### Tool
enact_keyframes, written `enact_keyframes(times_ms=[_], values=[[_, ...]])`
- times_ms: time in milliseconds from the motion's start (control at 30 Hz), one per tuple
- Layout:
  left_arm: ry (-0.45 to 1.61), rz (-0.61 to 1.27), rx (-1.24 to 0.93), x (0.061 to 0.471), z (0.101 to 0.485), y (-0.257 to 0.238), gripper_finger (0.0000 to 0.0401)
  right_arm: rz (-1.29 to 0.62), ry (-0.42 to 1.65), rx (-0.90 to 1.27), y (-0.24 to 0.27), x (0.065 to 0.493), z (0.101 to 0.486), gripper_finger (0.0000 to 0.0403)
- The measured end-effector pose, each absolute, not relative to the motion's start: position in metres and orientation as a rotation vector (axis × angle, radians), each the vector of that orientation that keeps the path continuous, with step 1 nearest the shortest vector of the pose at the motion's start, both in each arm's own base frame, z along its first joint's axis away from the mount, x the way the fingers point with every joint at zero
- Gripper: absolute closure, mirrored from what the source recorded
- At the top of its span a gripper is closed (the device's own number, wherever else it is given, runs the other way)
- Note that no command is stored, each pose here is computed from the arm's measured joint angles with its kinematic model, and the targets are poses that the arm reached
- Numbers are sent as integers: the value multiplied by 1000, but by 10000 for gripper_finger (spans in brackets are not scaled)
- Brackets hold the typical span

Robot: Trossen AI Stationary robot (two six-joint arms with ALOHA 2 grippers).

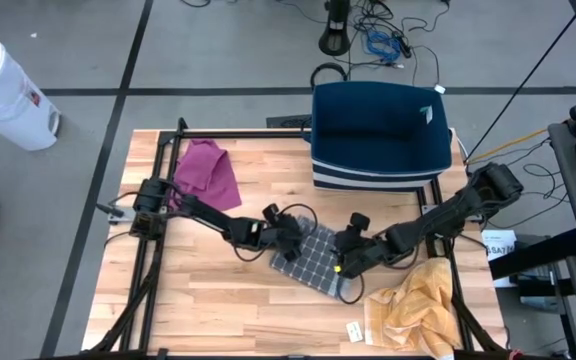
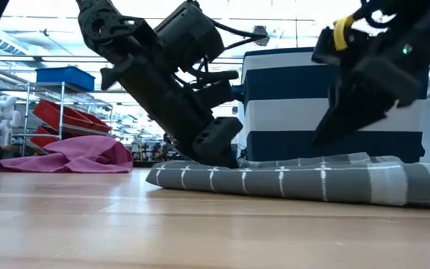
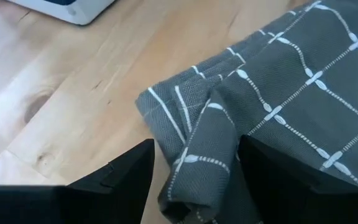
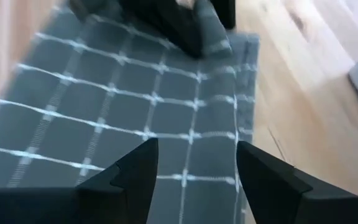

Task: Fold towel
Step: Fold the gray checkered towel

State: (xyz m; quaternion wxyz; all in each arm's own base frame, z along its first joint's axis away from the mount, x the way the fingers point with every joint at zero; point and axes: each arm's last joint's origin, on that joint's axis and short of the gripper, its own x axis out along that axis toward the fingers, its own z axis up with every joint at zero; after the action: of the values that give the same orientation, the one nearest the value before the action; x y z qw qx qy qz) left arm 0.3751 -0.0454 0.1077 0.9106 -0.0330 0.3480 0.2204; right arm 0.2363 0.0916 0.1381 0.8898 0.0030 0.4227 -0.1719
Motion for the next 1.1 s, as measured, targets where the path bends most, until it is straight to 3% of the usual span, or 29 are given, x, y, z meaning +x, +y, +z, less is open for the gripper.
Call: enact_keyframes(times_ms=[433, 833, 1100], values=[[692, 412, -19, 376, 119, -58, 156, -414, 1045, -2, 83, 242, 98, 200], [735, 245, 4, 360, 139, -95, 156, -196, 900, 26, 91, 225, 162, 200], [797, 265, 49, 350, 138, -103, 156, -190, 882, 39, 91, 222, 169, 200]])
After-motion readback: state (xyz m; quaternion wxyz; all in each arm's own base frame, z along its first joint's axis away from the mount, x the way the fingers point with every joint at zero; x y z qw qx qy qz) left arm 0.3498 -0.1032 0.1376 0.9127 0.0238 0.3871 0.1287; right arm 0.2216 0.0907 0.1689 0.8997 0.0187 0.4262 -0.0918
